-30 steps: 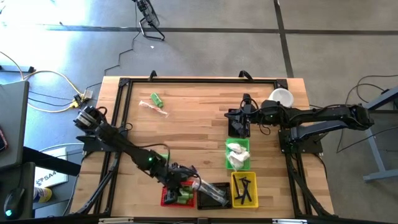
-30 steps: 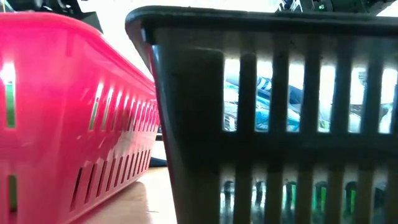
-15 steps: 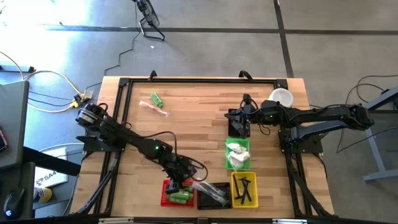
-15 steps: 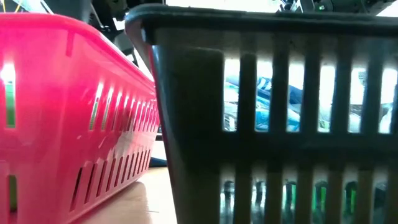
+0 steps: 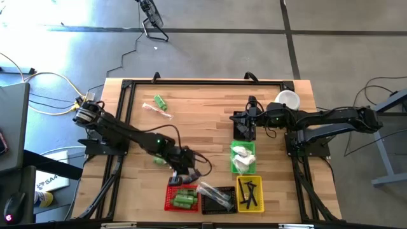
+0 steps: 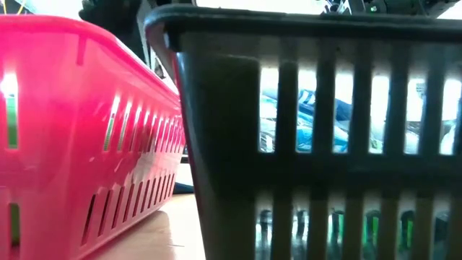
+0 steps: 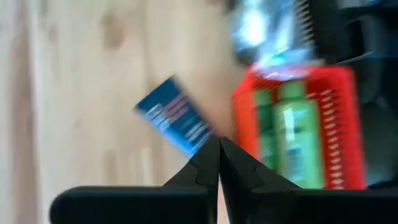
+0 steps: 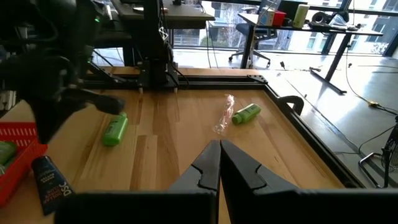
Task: Pick & Place Travel size toiletries
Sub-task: Put the blue shaving cream into the top black bin
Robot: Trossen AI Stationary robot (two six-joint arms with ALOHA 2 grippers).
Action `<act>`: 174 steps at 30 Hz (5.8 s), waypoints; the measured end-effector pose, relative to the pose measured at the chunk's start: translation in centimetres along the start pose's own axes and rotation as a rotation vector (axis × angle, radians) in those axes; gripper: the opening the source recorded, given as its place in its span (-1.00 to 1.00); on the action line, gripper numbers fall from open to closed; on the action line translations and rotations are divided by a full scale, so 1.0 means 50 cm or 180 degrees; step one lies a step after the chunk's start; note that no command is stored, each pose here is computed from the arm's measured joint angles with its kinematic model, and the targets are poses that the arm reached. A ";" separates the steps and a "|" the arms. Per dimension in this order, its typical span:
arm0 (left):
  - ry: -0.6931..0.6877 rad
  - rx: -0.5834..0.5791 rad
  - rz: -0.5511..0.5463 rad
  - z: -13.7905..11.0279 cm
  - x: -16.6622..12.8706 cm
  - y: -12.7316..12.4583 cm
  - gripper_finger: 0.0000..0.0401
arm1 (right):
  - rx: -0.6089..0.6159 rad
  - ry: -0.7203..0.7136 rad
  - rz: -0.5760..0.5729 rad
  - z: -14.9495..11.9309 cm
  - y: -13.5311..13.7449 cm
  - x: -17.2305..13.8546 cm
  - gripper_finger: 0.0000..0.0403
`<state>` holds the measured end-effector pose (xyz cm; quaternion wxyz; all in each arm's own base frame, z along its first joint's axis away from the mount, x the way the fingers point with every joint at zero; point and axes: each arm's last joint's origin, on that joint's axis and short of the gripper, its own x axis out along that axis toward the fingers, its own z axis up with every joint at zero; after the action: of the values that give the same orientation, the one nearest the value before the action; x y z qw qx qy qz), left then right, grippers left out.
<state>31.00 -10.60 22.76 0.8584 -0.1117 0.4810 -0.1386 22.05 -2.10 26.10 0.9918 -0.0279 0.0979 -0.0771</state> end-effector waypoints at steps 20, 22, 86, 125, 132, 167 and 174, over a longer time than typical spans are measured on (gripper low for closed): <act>0.0448 -0.0383 -0.0556 -0.084 0.051 0.079 -1.00 | -0.0002 0.0012 0.0001 -0.001 0.000 0.000 -0.99; 0.0410 -0.0380 -0.0595 -0.082 0.052 0.078 -1.00 | -0.0002 0.0010 0.0000 -0.001 0.000 0.000 -0.99; 0.0204 -0.0397 -0.1509 -0.069 0.189 0.094 -1.00 | -0.0062 0.0054 -0.0008 -0.003 0.000 0.000 -0.99; -0.1165 0.0346 -0.0040 0.019 -0.005 0.195 -1.00 | -0.0008 0.0195 0.0001 -0.012 0.000 0.000 -0.99; -0.1173 -0.0164 -0.0086 0.019 -0.004 0.195 -1.00 | -0.0013 0.0193 0.0000 -0.012 0.000 0.000 -0.99; -0.1592 -0.1512 0.0787 0.066 -0.012 0.046 -1.00 | -0.0251 0.0220 0.0023 -0.013 0.001 0.000 -0.99; -0.1441 -0.1720 0.0873 0.082 0.038 0.019 -1.00 | -0.0244 0.0276 0.0032 -0.017 0.001 -0.001 -0.99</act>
<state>35.58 -10.11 23.05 0.8932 -0.2965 0.3089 0.1377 21.87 -2.07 25.29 0.9852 -0.0620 0.1438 -0.0694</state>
